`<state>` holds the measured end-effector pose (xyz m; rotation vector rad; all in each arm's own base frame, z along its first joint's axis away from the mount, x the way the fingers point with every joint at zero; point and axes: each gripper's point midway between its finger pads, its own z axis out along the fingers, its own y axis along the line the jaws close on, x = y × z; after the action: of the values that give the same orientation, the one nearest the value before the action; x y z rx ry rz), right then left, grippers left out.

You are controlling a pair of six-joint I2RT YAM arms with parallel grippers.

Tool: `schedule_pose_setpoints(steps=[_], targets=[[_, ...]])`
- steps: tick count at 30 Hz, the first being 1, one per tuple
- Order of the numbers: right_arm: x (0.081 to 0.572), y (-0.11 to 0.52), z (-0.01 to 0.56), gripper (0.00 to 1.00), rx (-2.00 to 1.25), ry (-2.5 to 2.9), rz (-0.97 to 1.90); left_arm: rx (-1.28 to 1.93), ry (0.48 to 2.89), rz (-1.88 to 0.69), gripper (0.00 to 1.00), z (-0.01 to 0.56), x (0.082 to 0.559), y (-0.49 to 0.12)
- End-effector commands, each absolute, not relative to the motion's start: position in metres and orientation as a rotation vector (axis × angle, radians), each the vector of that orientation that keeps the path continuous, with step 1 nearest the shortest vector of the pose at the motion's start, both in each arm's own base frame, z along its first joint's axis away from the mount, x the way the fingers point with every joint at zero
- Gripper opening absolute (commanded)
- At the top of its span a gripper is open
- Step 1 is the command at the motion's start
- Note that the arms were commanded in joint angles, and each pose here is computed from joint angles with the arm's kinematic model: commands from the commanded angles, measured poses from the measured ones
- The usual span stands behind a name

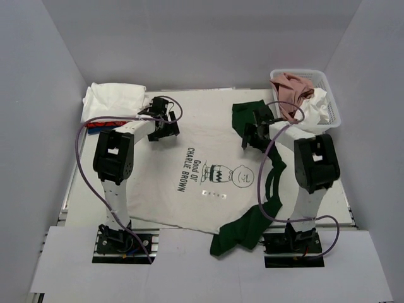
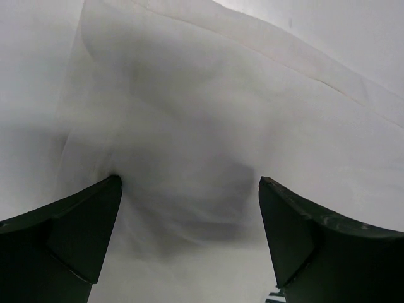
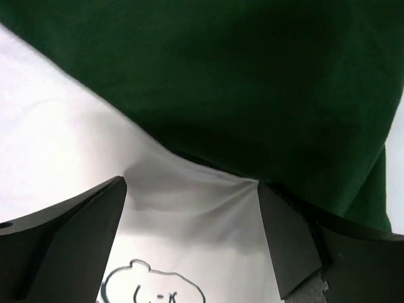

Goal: Fold and stack the t-shirts

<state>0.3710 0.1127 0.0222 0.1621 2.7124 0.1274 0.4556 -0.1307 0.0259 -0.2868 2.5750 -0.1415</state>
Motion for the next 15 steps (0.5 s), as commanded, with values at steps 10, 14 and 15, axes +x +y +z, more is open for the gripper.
schedule_pose_setpoints(steps=[10, 14, 15], targets=[[0.533, 0.151, 0.052, 0.9, -0.106, 2.549, 0.121, -0.433, 2.557, -0.083, 1.0, 0.017, 0.528, -0.092], [0.535, 0.178, 0.116, 0.9, -0.222, 2.42, 0.243, -0.325, 2.463, -0.139, 1.0, 0.054, 0.542, -0.103], [0.534, 0.181, 0.123, 0.9, -0.243, 2.388, 0.255, -0.324, 2.446, -0.145, 1.0, 0.061, 0.541, -0.103]])
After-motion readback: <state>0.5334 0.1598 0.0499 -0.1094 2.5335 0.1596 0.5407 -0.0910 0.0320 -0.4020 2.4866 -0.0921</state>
